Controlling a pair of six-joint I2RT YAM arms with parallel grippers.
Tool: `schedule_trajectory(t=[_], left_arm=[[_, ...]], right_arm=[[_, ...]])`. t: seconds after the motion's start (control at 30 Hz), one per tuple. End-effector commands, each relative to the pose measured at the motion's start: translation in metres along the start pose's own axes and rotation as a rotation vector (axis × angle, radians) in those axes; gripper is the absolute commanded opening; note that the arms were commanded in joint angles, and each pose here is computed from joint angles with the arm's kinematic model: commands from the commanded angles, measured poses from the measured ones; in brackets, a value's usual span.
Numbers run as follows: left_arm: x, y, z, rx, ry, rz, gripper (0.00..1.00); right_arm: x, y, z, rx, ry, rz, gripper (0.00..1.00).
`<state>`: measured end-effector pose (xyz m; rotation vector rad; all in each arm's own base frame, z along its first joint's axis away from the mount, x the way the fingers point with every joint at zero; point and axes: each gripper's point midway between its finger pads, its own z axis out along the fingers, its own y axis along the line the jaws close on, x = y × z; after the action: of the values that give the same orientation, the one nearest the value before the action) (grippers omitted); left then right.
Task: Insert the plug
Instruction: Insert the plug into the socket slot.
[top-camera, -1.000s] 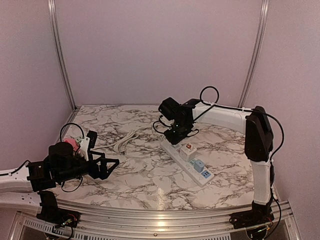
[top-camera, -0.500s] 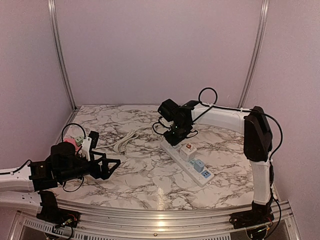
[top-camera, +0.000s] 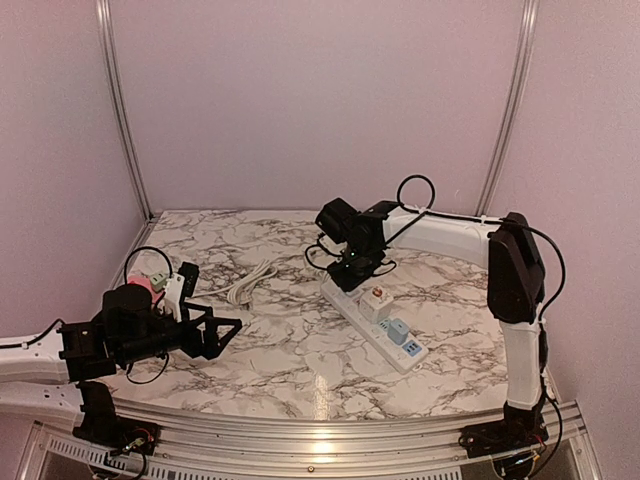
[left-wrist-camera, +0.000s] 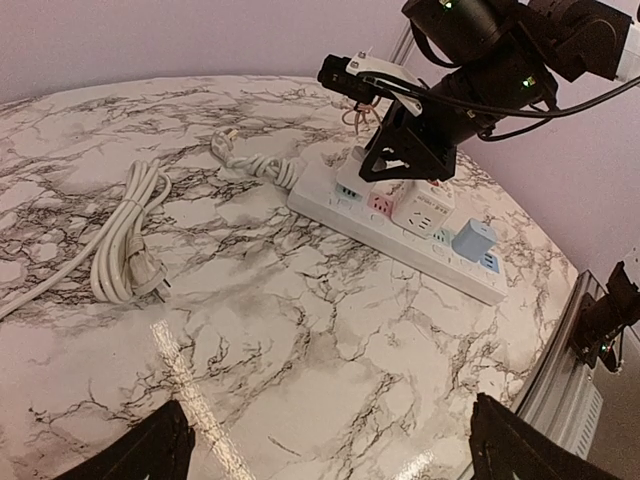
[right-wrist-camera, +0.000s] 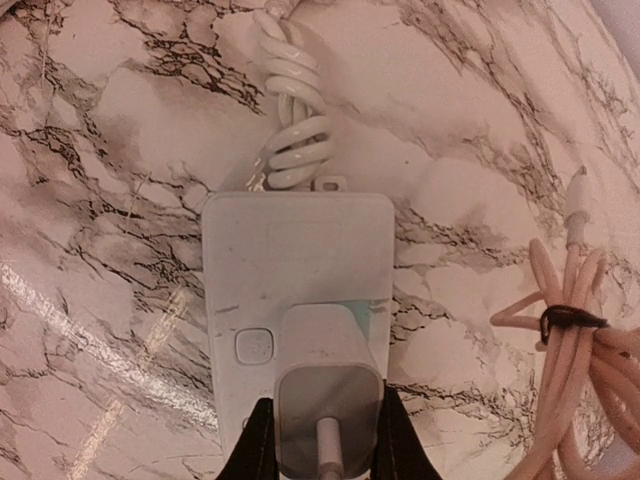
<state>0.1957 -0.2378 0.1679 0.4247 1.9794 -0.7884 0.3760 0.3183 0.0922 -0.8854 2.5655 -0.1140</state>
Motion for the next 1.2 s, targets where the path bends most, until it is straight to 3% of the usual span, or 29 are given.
schedule_trajectory(t=[0.0,0.27,0.67,1.17], left_arm=[[-0.006,-0.003,0.001,0.016,-0.025,0.005,0.99],[-0.003,-0.002,0.002,0.017,-0.022,-0.004,0.99],[0.001,0.002,0.0,0.01,-0.023,-0.005,0.99],[0.003,0.003,0.0,0.009,-0.023,-0.005,0.99]], right_arm=[[0.008,-0.003,-0.008,-0.007,0.045,0.023,0.0],[-0.002,-0.009,-0.023,0.009,0.014,0.028,0.0],[0.02,0.004,0.012,-0.022,0.061,0.018,0.0],[0.008,0.008,0.0,-0.063,0.025,0.024,0.0]])
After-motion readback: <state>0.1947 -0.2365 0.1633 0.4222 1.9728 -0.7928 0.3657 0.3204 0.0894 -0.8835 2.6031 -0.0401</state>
